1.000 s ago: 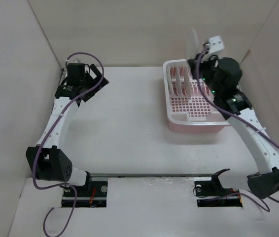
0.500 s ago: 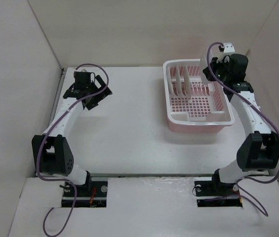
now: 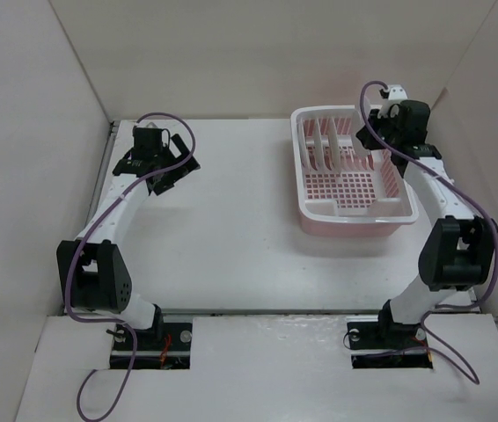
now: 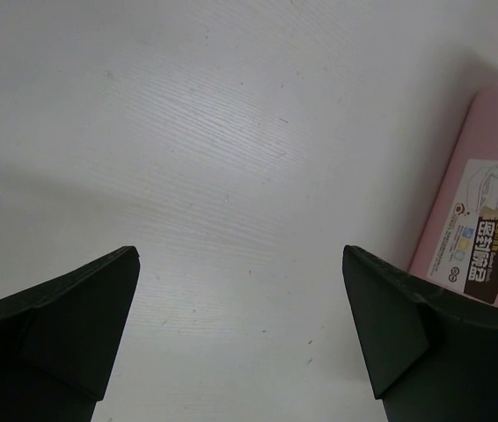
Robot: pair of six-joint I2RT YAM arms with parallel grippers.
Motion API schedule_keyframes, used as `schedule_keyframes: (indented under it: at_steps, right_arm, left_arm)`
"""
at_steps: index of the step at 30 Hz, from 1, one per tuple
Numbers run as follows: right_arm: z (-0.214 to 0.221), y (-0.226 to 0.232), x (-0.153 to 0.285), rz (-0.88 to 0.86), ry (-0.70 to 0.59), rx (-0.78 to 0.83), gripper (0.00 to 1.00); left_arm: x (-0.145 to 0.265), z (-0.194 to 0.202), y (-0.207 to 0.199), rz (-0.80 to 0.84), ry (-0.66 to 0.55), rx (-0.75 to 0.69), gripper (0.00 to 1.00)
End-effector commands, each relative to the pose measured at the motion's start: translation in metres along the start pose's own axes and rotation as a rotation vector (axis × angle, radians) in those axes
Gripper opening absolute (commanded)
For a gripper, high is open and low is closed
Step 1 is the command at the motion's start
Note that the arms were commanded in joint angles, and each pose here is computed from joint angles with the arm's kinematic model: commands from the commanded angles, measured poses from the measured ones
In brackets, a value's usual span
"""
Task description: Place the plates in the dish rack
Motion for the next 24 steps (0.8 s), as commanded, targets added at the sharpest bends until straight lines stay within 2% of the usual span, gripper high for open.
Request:
schedule_keyframes:
  at_steps: [1, 21, 24]
  right_arm:
    - [-0.009, -0.004, -0.011, -0.001, -0.040, 0.036, 0.00]
    - [0.020, -0.005, -0.044, -0.026, 0.051, 0.011, 0.00]
    - [0.025, -0.006, -0.049, -0.018, 0.069, -0.003, 0.07]
  left_arm:
    - [0.011, -0.010, -0.007, 0.022, -0.040, -0.022, 1.00]
    - [0.006, -0.014, -0.009, 0.003, -0.035, -0.030, 1.00]
    - [0.007, -0.016, -0.012, 0.010, -0.041, -0.030, 1.00]
Point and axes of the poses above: each gripper's point midway between its finger pads, its own x axis back along the fingers, its own y axis along the line the jaws close on, z = x × y, the point moved 5 cm from there along x, back along the fingers, and after that the axes turned 10 degrees about x, right-handed, at the moved point
